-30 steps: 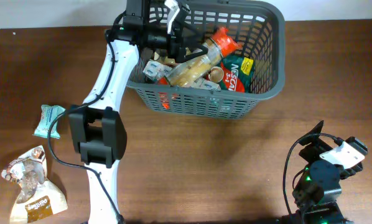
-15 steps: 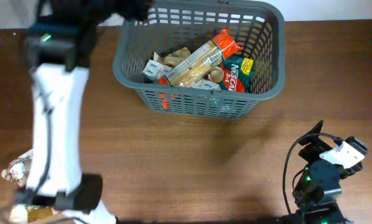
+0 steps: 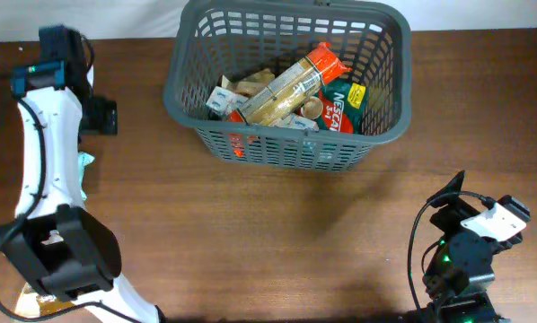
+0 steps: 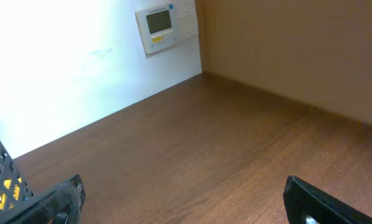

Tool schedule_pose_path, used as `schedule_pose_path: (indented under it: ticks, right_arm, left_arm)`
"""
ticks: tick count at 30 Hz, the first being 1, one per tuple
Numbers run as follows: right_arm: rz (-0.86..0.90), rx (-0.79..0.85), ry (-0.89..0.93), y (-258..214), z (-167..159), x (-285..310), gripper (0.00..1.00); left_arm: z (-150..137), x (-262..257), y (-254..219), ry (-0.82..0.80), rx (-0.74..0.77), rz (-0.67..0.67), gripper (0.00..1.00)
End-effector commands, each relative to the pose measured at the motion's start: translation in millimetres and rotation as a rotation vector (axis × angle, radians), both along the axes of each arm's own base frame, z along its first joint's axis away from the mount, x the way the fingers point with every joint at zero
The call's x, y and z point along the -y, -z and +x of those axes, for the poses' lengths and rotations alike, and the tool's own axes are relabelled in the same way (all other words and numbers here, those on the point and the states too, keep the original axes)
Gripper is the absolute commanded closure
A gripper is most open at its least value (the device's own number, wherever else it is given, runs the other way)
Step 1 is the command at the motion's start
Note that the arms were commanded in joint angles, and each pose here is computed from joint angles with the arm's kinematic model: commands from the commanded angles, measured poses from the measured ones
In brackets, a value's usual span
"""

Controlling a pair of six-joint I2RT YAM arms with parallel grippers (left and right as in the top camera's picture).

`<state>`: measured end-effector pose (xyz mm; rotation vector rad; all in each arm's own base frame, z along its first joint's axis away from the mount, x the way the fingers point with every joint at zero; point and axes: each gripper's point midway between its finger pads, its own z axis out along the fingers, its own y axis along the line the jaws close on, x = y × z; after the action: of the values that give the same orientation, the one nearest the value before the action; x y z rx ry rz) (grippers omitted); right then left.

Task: Pack container
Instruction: 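Move the left gripper to the light-blue tissue pack and grasp it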

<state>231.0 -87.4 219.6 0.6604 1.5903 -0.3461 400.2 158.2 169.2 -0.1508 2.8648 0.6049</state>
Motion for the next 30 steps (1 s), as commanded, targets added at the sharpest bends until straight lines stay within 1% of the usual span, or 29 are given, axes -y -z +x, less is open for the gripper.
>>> schedule_pose_path:
  ticks: [1,4,5,8,10,11,15,19,21,22,23,24,25,26,28,30]
  right_arm:
    - [0.005,0.007,-0.014,0,1,-2,0.01]
    - [0.005,0.007,-0.014,0,1,-2,0.01]
    - [0.005,0.007,-0.014,0,1,-2,0.01]
    - [0.004,0.006,-0.014,0,1,-2,0.01]
    - [0.004,0.006,-0.014,1,1,-2,0.01]
    - [0.004,0.006,-0.014,1,1,-2,0.01]
    - [0.004,0.008,-0.014,0,1,-2,0.01]
    - [0.006,0.017,-0.018,-4,1,-3,0.01]
    - [0.007,0.025,-0.018,-8,1,-3,0.01]
    - [0.008,0.029,-0.018,-10,1,-3,0.01]
    - [0.008,0.032,-0.018,-11,1,-3,0.01]
    - [0.008,0.033,-0.018,-12,1,-3,0.01]
    - [0.008,0.034,-0.018,-12,1,-3,0.01]
    - [0.008,0.034,-0.018,-12,1,-3,0.01]
    - [0.008,0.034,-0.018,-12,1,-3,0.01]
    - [0.008,0.034,-0.018,-12,1,-3,0.01]
  left_arm:
    - [-22,-25,35,0.029,-0.059,-0.062,0.01]
    - [-27,-24,65,0.136,-0.024,-0.245,0.01]
    - [-30,-27,72,0.149,-0.017,-0.269,0.01]
    - [-41,-48,92,0.138,0.001,-0.28,0.03]
    - [-39,-46,107,0.175,0.043,-0.345,0.04]
    - [-39,-47,113,0.18,0.049,-0.357,0.04]
    - [-32,-47,151,0.183,0.035,-0.394,0.05]
    - [-28,-49,180,0.178,0.015,-0.409,0.11]
    - [-28,-49,194,0.174,0.002,-0.419,0.21]
    - [-29,-49,199,0.173,-0.005,-0.425,0.28]
    - [-29,-49,204,0.171,-0.011,-0.427,0.41]
    - [-30,-49,205,0.166,-0.012,-0.428,0.6]
    - [-29,-49,206,0.164,-0.011,-0.428,0.88]
    - [-29,-49,206,0.164,-0.01,-0.428,0.98]
    - [-28,-48,204,0.165,-0.008,-0.433,0.99]
    - [-20,-44,193,0.175,0.017,-0.448,0.99]
